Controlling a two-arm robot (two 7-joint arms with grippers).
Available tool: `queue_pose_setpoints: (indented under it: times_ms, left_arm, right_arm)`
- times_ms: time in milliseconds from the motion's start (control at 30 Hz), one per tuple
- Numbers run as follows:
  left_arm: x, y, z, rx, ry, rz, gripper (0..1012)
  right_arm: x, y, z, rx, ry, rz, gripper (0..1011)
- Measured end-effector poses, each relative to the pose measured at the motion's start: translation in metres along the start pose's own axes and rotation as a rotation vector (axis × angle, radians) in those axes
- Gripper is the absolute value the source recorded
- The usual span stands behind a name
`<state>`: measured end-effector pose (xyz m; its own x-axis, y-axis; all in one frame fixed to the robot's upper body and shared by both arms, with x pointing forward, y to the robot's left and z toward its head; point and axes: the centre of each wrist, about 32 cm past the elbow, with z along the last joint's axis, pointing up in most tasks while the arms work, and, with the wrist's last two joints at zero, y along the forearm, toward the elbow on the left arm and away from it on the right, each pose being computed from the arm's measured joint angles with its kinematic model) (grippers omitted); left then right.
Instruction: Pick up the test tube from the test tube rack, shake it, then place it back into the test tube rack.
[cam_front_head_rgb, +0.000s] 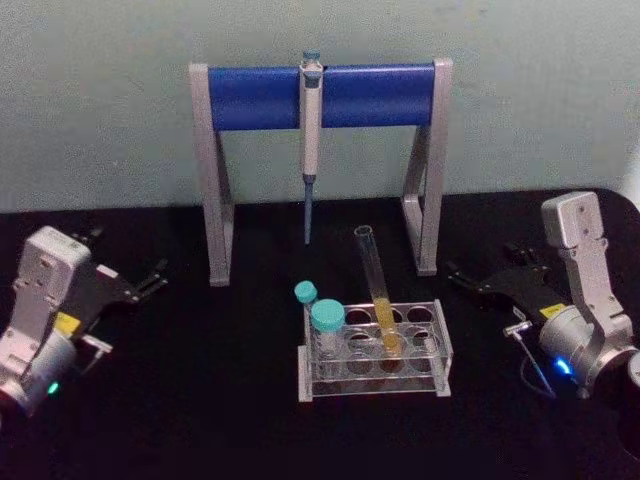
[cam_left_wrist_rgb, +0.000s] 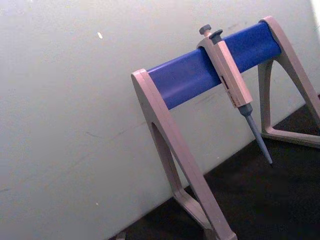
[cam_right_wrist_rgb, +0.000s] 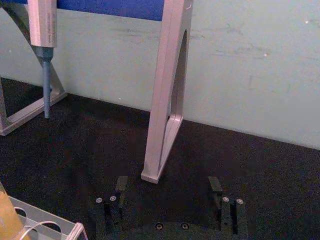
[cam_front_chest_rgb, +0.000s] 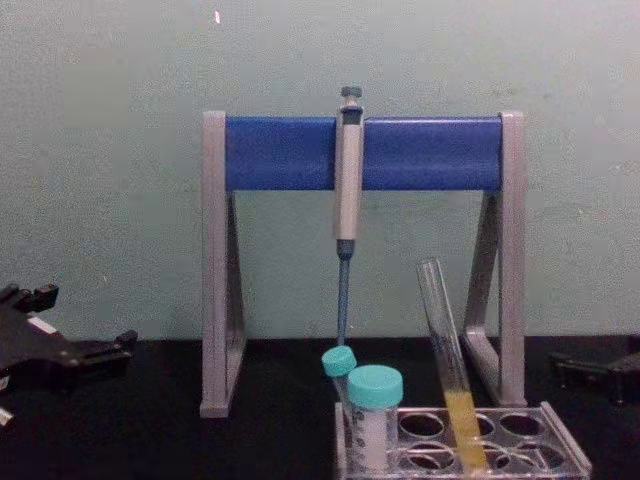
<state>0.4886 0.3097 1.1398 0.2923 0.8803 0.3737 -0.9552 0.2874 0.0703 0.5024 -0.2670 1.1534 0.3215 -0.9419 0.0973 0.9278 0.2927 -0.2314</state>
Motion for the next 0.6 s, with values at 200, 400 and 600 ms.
queue_pose_setpoints:
  times_ms: [200,400,600]
  left_arm:
    - [0.0,0.0,0.0,0.0,0.0,0.0,1001]
    - [0.0,0.0,0.0,0.0,0.0,0.0,1001]
    - [0.0,0.0,0.0,0.0,0.0,0.0,1001]
  right_arm:
    - [0.0,0.0,0.0,0.0,0.0,0.0,1000]
    - [0.0,0.0,0.0,0.0,0.0,0.0,1000]
    - [0.0,0.0,0.0,0.0,0.0,0.0,1000]
